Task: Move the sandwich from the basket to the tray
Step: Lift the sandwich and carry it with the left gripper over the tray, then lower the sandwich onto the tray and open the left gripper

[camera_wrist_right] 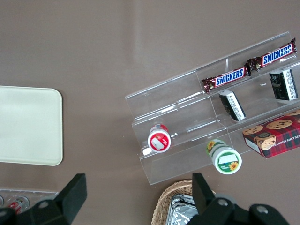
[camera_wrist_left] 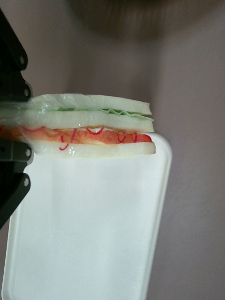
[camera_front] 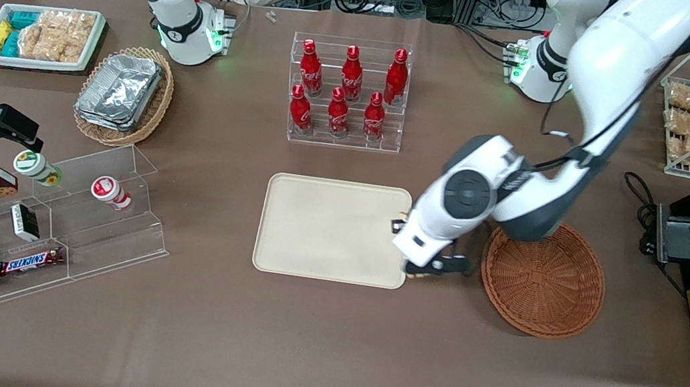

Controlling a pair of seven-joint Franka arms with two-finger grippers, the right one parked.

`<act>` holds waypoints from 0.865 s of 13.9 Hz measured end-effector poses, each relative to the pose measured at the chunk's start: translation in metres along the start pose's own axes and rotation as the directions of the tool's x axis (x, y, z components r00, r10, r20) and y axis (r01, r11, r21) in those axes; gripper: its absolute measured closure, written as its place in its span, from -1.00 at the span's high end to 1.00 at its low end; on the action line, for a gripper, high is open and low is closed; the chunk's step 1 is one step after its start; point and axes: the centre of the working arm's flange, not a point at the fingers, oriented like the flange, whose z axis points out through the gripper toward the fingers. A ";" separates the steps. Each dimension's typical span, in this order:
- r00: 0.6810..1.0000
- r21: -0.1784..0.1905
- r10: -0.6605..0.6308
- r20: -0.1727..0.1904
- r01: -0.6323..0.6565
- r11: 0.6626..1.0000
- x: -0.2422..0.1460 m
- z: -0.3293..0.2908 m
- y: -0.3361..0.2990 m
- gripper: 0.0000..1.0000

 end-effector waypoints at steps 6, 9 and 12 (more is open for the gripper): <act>0.995 0.014 0.094 -0.046 -0.093 0.996 -0.021 0.064 0.035 -0.59; 0.990 0.054 0.130 -0.058 -0.127 0.990 -0.024 0.083 0.030 -0.67; 0.989 0.059 0.136 -0.053 -0.133 0.989 -0.026 0.090 0.030 -0.52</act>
